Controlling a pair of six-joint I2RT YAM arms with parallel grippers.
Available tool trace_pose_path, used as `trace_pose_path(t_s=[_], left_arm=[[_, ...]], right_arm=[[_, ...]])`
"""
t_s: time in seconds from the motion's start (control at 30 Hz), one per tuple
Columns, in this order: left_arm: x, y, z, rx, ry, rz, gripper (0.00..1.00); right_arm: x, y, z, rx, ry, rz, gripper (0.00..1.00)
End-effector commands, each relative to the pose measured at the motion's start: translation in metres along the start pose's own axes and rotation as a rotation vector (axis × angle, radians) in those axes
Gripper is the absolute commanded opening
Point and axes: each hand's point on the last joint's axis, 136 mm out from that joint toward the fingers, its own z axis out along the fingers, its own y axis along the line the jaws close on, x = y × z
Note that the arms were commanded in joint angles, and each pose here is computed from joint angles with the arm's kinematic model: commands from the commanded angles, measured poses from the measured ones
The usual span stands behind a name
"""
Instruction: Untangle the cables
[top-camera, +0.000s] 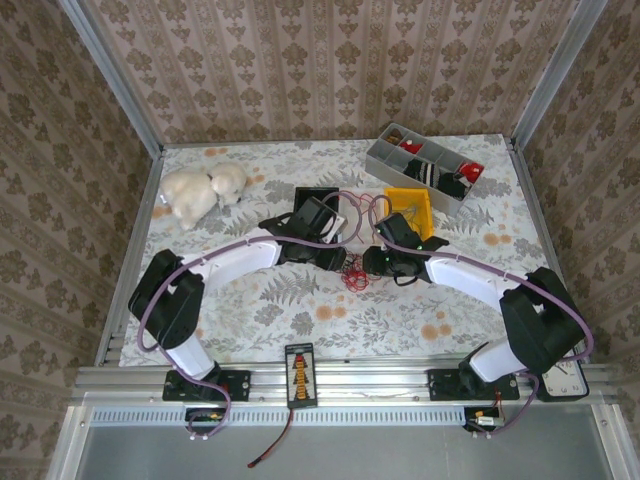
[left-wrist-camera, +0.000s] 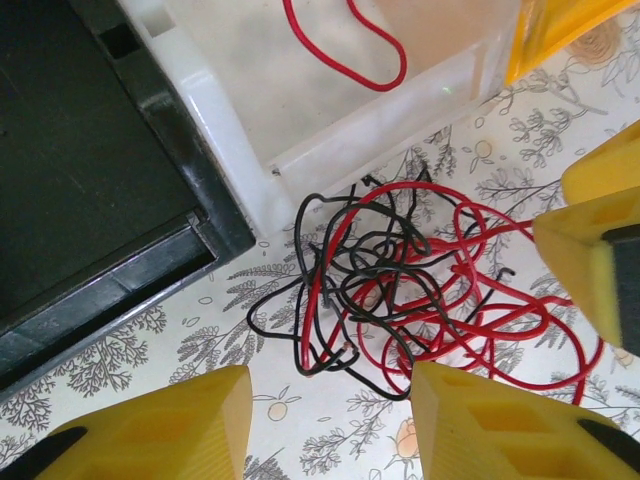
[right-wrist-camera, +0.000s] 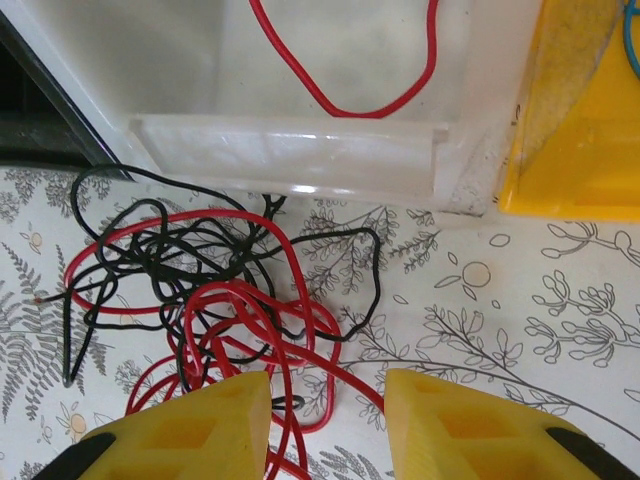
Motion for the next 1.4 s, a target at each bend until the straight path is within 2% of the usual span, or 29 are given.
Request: trace_pose_path(t_s=[0.0, 0.27, 0.6, 0.63, 0.67, 0.77, 0.87, 0.93, 1.13, 1.37], left_arm=[[0.0, 0.001, 0.003, -0.021, 0.015, 0.029, 0.45], [0.004, -0.007, 0.018, 0.002, 0.05, 0.051, 0.39], [0.018, -0.005, 0.036, 0.001, 0.116, 0.051, 0.33], [0.019, -0.004, 0.038, 0.0, 0.121, 0.05, 0.31], [0.02, -0.004, 0.04, -0.001, 0.126, 0.05, 0.3], [0.021, -0.002, 0.043, -0.005, 0.133, 0.046, 0.21], [0.021, 0.001, 0.043, -0.022, 0.132, 0.037, 0.07], [0.022, 0.005, 0.043, -0.042, 0.125, 0.028, 0.0], [0.031, 0.022, 0.036, -0.088, 0.113, -0.039, 0.0], [0.057, 0.043, 0.018, -0.117, 0.111, -0.112, 0.0]], right_arm=[[-0.011, 0.013, -0.006, -0.056, -0.026, 0.014, 0.35], [-0.003, 0.022, 0.007, -0.112, 0.015, 0.029, 0.34], [0.009, 0.016, 0.017, -0.087, 0.076, 0.021, 0.31], [0.008, 0.015, 0.017, -0.08, 0.072, 0.023, 0.3], [0.008, 0.014, 0.016, -0.078, 0.068, 0.024, 0.24], [0.002, 0.01, 0.013, -0.055, 0.033, 0.038, 0.08], [-0.008, 0.009, 0.004, -0.043, -0.015, 0.041, 0.0], [-0.016, 0.006, -0.004, -0.028, -0.052, 0.045, 0.0], [-0.04, -0.014, -0.039, 0.044, -0.179, 0.091, 0.0], [-0.054, -0.093, -0.076, 0.282, -0.296, 0.283, 0.0]])
